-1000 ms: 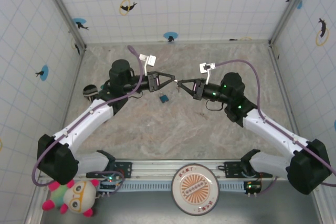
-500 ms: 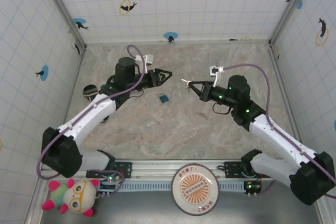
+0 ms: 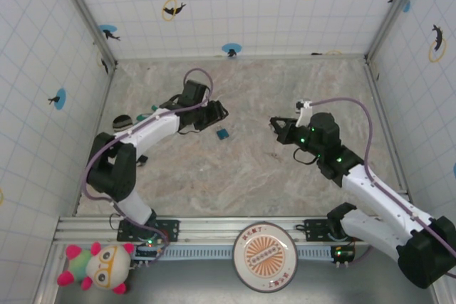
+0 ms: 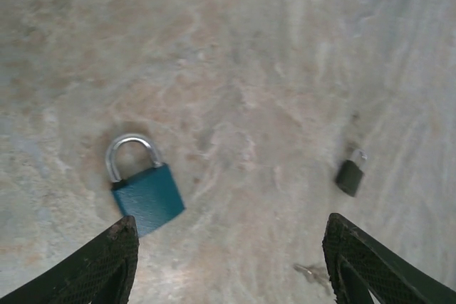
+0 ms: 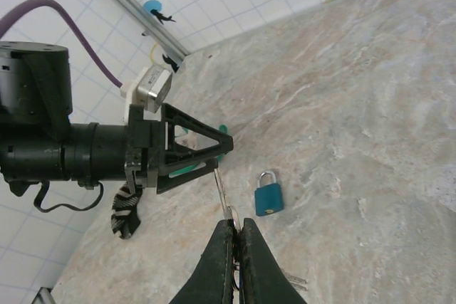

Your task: Unlock with the key

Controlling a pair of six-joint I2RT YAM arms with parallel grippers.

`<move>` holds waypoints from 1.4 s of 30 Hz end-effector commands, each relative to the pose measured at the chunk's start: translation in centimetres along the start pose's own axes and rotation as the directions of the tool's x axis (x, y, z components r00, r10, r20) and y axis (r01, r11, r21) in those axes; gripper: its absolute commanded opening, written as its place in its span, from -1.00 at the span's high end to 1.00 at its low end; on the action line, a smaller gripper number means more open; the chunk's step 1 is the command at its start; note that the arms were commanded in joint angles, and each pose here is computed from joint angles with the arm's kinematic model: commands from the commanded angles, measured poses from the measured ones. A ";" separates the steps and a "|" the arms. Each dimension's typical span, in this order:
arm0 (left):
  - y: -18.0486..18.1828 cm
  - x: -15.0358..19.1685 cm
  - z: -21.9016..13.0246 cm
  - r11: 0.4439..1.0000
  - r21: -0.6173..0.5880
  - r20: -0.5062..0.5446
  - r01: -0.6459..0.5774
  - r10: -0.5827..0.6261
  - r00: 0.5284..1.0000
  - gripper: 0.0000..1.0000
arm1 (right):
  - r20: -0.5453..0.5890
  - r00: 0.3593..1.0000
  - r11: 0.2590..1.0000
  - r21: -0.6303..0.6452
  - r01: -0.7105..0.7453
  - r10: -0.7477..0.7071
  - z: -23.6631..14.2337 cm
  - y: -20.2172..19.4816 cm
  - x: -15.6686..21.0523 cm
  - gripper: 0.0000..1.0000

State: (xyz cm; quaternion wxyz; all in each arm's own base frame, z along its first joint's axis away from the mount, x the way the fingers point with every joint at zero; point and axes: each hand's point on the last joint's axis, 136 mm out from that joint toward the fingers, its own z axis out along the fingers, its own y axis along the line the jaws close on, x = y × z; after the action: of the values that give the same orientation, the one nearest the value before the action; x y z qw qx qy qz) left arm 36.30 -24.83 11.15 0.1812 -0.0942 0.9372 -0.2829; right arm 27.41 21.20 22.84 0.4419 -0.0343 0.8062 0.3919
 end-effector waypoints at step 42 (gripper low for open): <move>8.2 6.0 9.3 0.786 -0.614 -0.224 -0.070 -0.088 0.971 0.11 | 0.088 0.994 0.992 0.098 -0.077 0.068 -0.6 -4.8 2.1 1.00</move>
State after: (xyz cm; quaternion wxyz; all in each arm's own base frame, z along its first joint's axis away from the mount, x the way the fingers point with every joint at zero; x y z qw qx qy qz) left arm 36.07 -25.64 1.35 0.0690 -0.1393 0.9874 -0.0304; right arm 27.07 18.30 17.58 0.4395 0.0247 0.8233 0.3584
